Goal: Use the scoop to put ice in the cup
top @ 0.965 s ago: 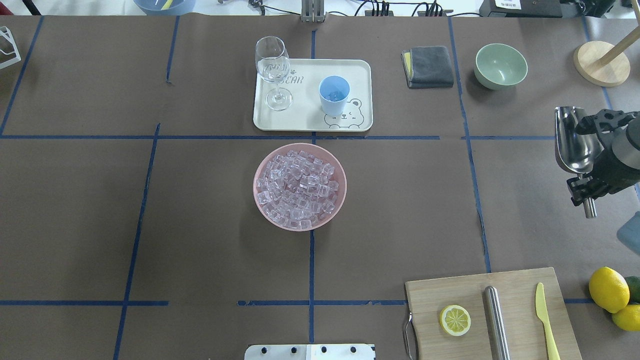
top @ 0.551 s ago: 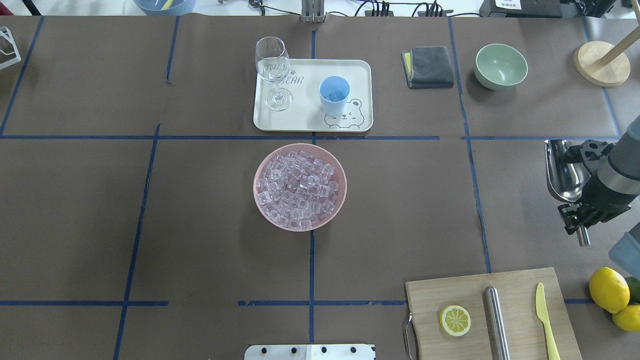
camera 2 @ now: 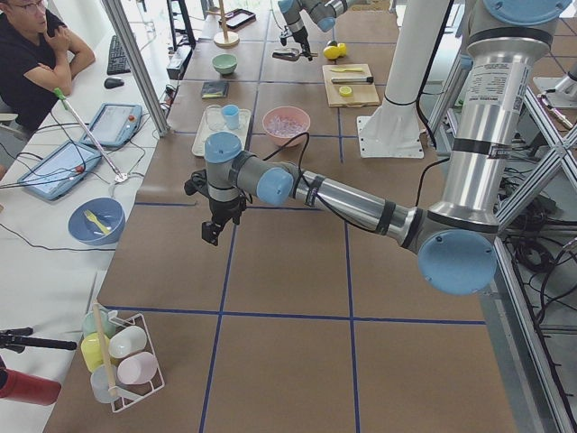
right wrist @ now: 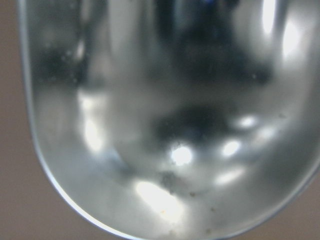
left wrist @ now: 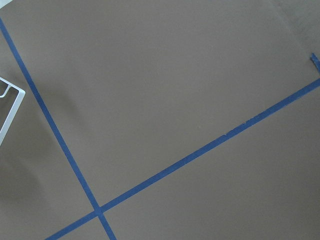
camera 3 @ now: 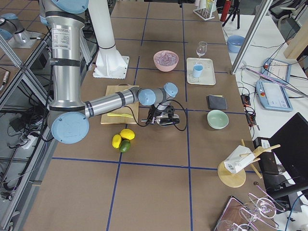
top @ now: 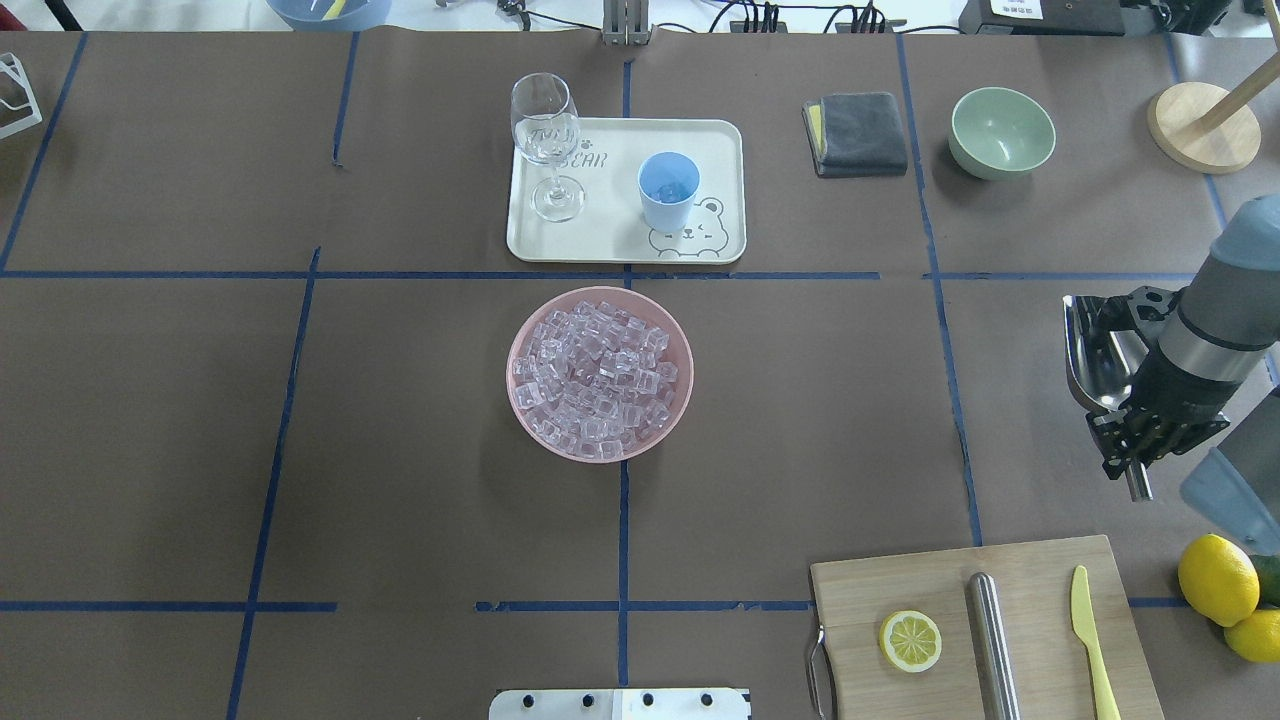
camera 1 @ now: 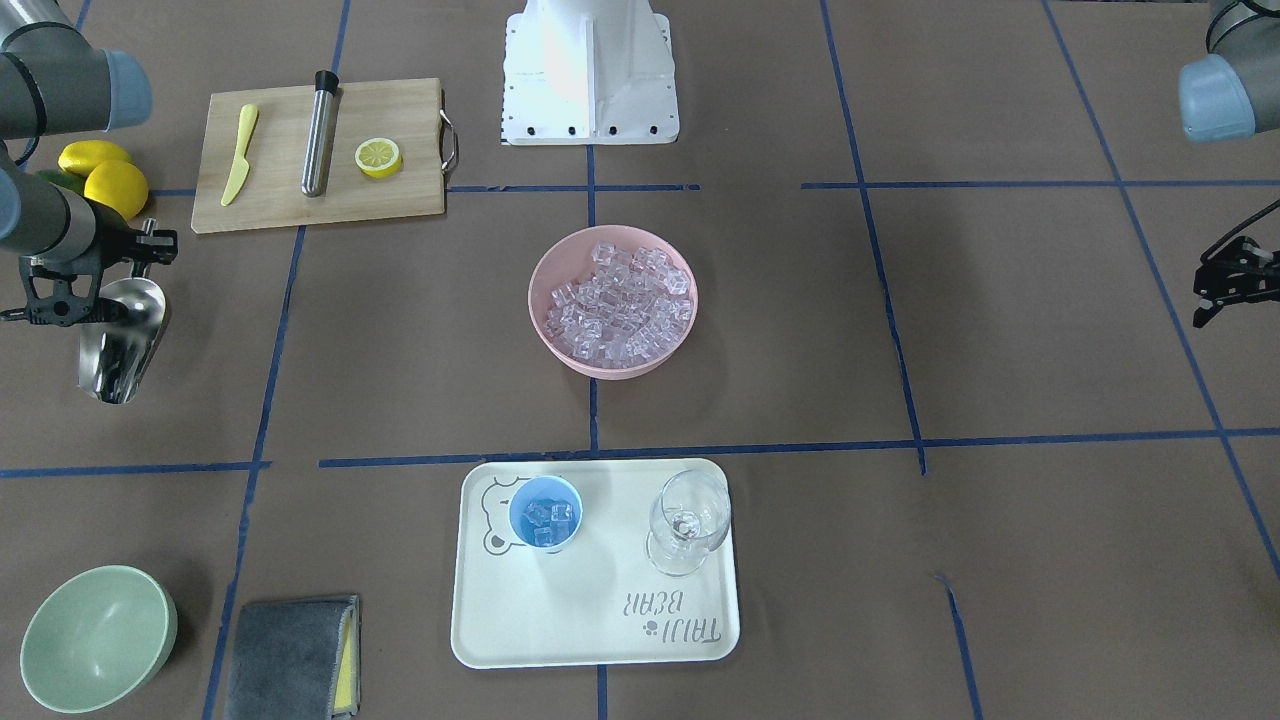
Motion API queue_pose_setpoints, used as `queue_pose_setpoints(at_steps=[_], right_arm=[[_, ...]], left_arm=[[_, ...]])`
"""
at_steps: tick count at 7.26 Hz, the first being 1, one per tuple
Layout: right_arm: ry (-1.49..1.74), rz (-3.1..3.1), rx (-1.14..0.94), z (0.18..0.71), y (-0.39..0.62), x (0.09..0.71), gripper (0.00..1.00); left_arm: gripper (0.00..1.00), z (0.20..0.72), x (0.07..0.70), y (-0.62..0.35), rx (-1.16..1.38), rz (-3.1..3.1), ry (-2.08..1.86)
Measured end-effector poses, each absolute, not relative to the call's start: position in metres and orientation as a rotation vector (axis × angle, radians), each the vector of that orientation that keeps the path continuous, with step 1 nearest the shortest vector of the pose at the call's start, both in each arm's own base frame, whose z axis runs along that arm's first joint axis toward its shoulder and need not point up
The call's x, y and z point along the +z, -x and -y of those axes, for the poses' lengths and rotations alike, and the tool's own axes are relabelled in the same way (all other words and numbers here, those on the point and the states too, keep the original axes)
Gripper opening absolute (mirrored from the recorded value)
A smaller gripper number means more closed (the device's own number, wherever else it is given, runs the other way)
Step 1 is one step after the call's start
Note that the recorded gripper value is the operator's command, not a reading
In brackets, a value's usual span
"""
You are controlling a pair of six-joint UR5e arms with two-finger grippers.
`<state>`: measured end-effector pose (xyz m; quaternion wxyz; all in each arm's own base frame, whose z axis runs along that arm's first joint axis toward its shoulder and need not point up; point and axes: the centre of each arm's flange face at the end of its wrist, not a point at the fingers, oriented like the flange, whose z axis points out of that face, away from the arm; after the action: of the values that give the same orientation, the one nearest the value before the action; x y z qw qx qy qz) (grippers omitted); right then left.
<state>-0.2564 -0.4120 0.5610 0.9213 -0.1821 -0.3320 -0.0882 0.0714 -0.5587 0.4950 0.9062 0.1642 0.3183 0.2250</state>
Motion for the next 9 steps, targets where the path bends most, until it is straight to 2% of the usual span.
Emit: queue_pose_setpoints(at_steps=[1,5,7,9], right_arm=[[0.375,0.679,-0.179,0.414,0.258,0.564,1.0],[0.347,0.689,-0.07,0.438,0.226,0.56,1.0],[0.233,0.737,0.005,0.479,0.175,0.536,1.0],[0.054,0.761,-0.053,0.511,0.113,0.523,1.0]], left_arm=[[1.0,0.56,0.493,-0.072,0.465,-0.657,-0.342],[1.0,0.561,0.491,-0.072,0.466,-0.657,-0.347],[1.0,0.559,0.496,-0.071,0.463,-0.656,-0.336],[1.0,0.556,0.504,-0.065,0.444,-0.654,-0.302]])
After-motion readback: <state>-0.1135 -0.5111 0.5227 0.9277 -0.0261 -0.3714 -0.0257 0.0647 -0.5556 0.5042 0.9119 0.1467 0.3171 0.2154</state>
